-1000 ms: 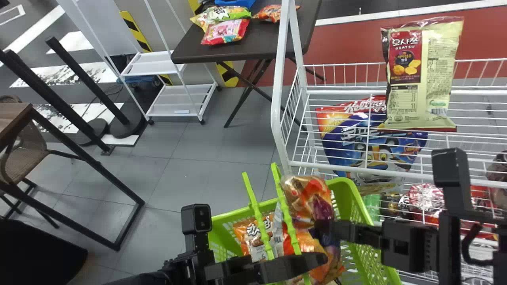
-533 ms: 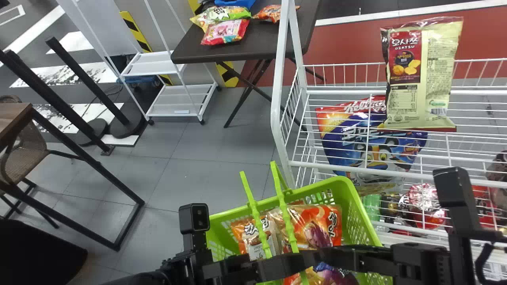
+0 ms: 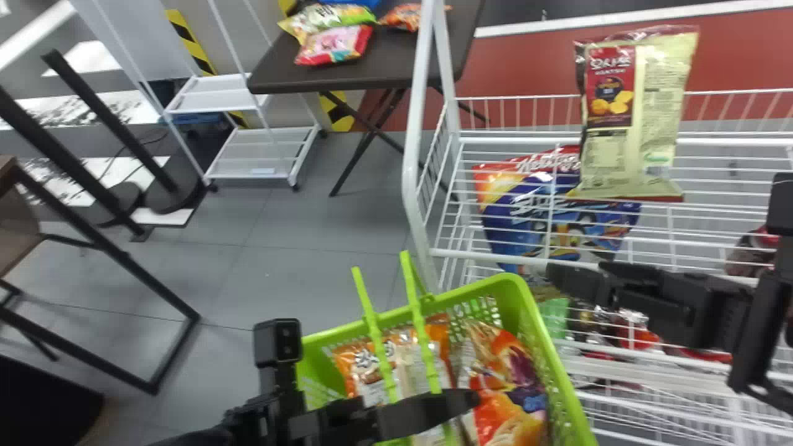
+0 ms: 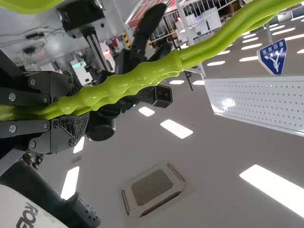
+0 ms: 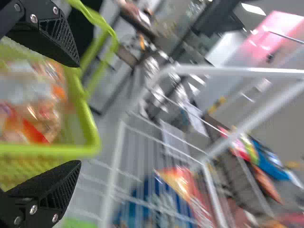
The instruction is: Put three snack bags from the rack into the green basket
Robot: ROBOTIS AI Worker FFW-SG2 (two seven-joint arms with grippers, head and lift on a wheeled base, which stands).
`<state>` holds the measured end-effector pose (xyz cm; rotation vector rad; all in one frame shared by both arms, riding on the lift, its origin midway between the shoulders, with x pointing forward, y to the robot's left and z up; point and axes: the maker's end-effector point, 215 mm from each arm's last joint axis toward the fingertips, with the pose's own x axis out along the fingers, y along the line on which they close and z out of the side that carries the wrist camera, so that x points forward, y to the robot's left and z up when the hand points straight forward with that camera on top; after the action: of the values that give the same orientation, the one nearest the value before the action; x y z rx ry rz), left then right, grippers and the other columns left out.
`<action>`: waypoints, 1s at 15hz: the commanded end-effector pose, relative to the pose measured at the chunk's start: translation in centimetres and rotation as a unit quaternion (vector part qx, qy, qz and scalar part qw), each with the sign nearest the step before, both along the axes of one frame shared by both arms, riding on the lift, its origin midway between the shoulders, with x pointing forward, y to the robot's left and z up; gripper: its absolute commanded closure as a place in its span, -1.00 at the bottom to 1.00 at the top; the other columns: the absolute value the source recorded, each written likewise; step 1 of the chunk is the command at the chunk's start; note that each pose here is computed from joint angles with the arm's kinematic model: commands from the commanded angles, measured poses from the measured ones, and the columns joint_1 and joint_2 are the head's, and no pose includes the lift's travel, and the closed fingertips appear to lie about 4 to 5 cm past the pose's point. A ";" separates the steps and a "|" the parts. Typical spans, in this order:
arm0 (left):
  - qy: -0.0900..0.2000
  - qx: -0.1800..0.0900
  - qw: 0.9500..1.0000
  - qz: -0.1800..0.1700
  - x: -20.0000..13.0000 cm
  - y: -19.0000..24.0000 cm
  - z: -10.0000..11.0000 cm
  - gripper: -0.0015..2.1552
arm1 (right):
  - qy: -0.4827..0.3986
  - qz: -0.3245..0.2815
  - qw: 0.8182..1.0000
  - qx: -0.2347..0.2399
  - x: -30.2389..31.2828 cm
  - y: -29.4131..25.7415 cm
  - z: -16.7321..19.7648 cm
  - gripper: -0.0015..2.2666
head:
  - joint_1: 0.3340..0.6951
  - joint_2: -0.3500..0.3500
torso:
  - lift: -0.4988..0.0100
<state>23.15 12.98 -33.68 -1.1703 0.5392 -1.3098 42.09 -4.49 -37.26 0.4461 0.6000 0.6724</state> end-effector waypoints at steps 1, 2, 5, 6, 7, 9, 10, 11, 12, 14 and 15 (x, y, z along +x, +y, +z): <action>-0.020 0.041 0.999 -0.004 -0.3 -0.6 -0.8 0.99 | -0.109 -0.085 0.986 -0.097 4.0 -4.7 -0.2 -0.94 | 1.00 0.45 | 0.96; -0.024 0.053 0.998 -0.008 -0.4 -1.0 -1.1 0.99 | -0.143 -0.112 0.974 -0.135 4.8 -5.9 -0.7 -0.95 | 1.00 0.34 | 0.96; -0.031 0.092 0.995 -0.025 -1.2 -2.2 -2.2 0.99 | -0.203 -0.168 0.951 -0.161 4.0 -8.2 -2.6 -0.96 | 1.00 0.07 | 0.96; -0.032 0.106 0.993 -0.030 -1.4 -2.5 -2.5 0.99 | -0.210 -0.177 0.948 -0.162 3.2 -8.7 -3.4 -0.96 | 1.00 -0.03 | 0.96; -0.033 0.108 0.993 -0.036 -1.7 -2.9 -2.6 0.99 | -0.218 -0.185 0.944 -0.166 2.4 -9.5 -4.0 -0.96 | 1.00 -0.06 | 0.96; -0.032 0.106 0.993 -0.040 -1.9 -3.1 -2.6 0.99 | -0.232 -0.207 0.937 -0.162 0.5 -11.3 -4.4 -0.96 | 1.00 -0.14 | 0.96; -0.032 0.108 0.993 -0.041 -2.0 -3.1 -2.7 0.99 | -0.235 -0.215 0.934 -0.162 -0.6 -12.2 -4.8 -0.96 | 1.00 -0.19 | 0.96; -0.031 0.109 0.993 -0.041 -1.9 -3.0 -2.8 0.99 | -0.238 -0.214 0.933 -0.166 -1.7 -12.4 -5.3 -0.96 | 1.00 -0.24 | 0.96; -0.030 0.108 0.993 -0.040 -1.9 -3.1 -2.8 0.99 | -0.242 -0.214 0.931 -0.168 -2.4 -12.5 -5.4 -0.96 | 1.00 -0.32 | 0.96; -0.028 0.108 0.993 -0.040 -2.0 -3.2 -2.9 0.99 | -0.260 -0.225 0.925 -0.162 -3.5 -13.1 -4.7 -0.95 | 1.00 -0.37 | 0.96; -0.028 0.109 0.993 -0.041 -2.0 -3.3 -3.0 0.99 | -0.271 -0.234 0.920 -0.161 -3.7 -13.8 -4.3 -0.95 | 1.00 -0.39 | 0.96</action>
<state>21.23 9.83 -36.58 -0.9353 0.6739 -1.3125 38.98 -17.52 -42.01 0.0726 0.0909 0.2217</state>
